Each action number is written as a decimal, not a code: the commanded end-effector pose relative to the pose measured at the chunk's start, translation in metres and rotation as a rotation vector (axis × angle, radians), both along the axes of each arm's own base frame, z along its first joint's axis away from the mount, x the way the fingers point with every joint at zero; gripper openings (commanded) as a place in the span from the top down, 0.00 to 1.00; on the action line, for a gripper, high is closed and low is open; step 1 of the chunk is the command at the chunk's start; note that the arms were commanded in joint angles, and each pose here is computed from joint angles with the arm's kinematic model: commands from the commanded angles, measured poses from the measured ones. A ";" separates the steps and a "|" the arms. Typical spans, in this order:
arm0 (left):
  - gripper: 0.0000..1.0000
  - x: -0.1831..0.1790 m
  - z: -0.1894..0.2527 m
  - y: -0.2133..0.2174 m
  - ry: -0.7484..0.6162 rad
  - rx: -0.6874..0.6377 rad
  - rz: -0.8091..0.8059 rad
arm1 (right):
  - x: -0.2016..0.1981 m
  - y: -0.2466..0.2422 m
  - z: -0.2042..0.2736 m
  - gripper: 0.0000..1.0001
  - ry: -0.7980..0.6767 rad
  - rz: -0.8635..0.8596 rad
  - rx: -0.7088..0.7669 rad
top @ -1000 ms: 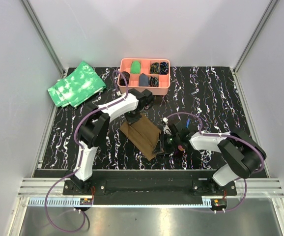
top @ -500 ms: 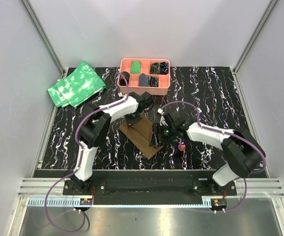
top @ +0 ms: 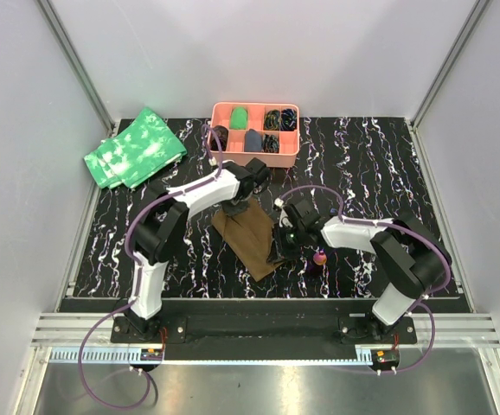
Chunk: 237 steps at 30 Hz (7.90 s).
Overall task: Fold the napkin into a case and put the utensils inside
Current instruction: Smooth out the 2/3-rectangle-folded napkin at the center of the board, then move the right arm to the center of the board with the 2/3-rectangle-folded napkin, then smooth out the 2/3-rectangle-folded napkin at the center of the board.
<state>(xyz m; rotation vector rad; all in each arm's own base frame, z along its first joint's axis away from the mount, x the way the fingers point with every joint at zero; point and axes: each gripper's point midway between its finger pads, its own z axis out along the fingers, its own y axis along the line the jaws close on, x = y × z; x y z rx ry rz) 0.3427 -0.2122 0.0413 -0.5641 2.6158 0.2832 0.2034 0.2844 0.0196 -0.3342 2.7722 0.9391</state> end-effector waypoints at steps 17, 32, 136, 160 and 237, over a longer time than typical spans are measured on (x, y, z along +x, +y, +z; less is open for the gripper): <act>0.68 -0.009 0.076 -0.017 -0.154 -0.258 -0.221 | -0.014 -0.002 0.014 0.87 0.004 -0.064 0.100; 1.00 0.006 0.026 -0.022 -0.065 -0.332 -0.217 | -0.011 -0.001 0.014 0.87 -0.003 -0.068 0.096; 0.78 -0.096 0.044 -0.107 -0.107 -0.685 -0.601 | 0.061 -0.059 0.032 0.29 -0.054 -0.120 -0.034; 0.42 -0.169 0.055 -0.125 -0.347 -0.292 -0.806 | -0.013 -0.060 0.029 0.27 0.097 -0.354 0.169; 0.54 -0.206 0.003 -0.077 0.009 -0.339 -0.725 | -0.021 0.023 0.028 0.85 0.211 -0.127 0.344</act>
